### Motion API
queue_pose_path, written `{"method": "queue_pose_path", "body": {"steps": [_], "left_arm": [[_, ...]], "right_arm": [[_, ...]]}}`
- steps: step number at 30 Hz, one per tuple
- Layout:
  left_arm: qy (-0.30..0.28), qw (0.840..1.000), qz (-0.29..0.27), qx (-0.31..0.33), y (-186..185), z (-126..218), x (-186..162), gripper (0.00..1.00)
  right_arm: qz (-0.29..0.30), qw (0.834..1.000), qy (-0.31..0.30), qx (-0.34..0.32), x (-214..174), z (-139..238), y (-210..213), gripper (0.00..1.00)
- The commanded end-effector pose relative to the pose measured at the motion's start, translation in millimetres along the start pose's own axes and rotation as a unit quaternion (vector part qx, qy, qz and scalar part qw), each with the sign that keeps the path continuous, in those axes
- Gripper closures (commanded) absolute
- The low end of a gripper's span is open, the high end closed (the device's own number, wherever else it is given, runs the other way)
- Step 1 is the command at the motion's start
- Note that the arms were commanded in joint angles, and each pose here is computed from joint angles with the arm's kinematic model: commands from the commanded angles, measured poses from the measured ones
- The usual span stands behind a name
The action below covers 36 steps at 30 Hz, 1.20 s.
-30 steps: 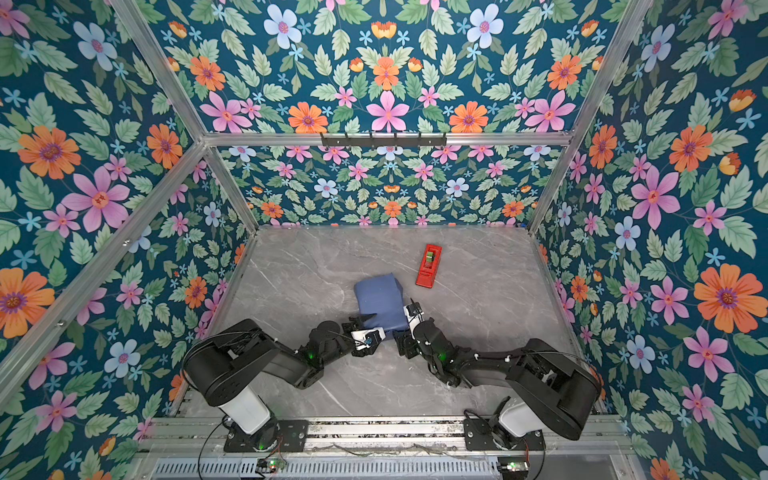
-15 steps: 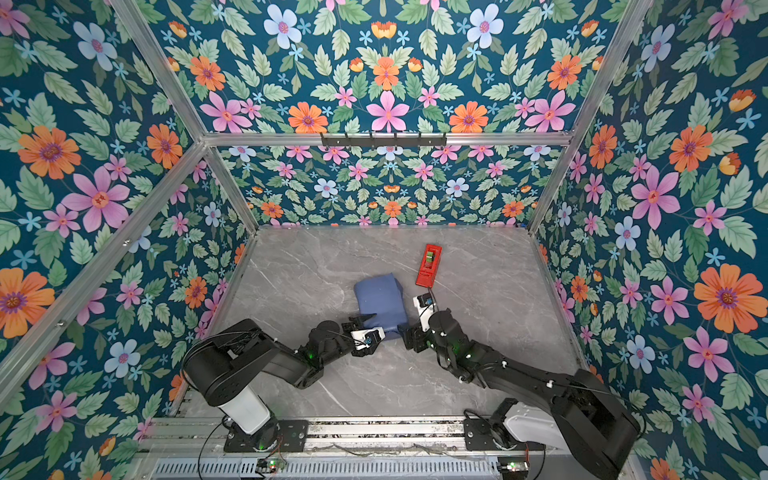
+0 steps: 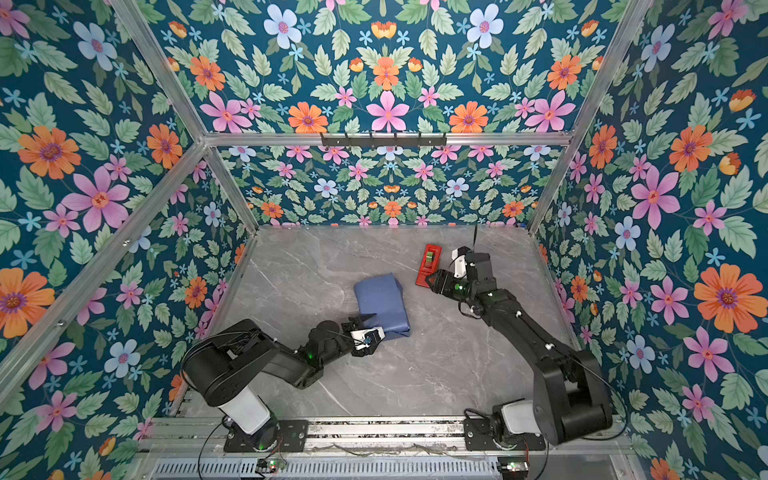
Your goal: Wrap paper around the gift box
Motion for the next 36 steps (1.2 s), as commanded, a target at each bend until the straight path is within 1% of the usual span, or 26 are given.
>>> {"method": "queue_pose_path", "body": {"steps": [1, 4, 6, 10, 15, 20, 26, 36], "left_arm": [[0.012, 1.000, 0.011, -0.009, -3, 1, -5, 0.26], [0.013, 1.000, 0.012, -0.009, -3, 1, -5, 0.26], [0.014, 1.000, 0.013, -0.010, -3, 1, -5, 0.26], [0.013, 1.000, 0.013, -0.011, -3, 1, -5, 0.26], [0.013, 1.000, 0.013, -0.011, -3, 1, -5, 0.26], [0.012, 1.000, 0.013, -0.013, -3, 1, -4, 0.26], [0.012, 1.000, 0.013, -0.012, -3, 1, -4, 0.26], [0.013, 1.000, 0.012, -0.013, -3, 1, -4, 0.26]], "right_arm": [[-0.068, 0.997, 0.029, 0.030, 14, -17, -15, 0.37], [-0.106, 0.992, 0.042, 0.045, 32, -41, -36, 0.45], [-0.114, 0.991, 0.050, 0.053, 40, -55, -41, 0.49], [-0.121, 0.989, 0.064, 0.063, 53, -76, -47, 0.52], [-0.132, 0.987, 0.073, 0.056, 59, -95, -57, 0.54], [-0.140, 0.985, 0.079, 0.057, 60, -107, -64, 0.55], [-0.147, 0.984, 0.086, 0.060, 58, -114, -69, 0.58], [-0.167, 0.979, 0.093, 0.066, 50, -123, -77, 0.67]]}}
Point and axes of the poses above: each gripper's point midway between its finger pads, its own z axis back along the fingers, its own y axis along the line the jaws close on, x = y × z, the point moved 9 cm from there along z, back along the fingers, and after that the axes turned 4 degrees about z, right-handed, at the moved point
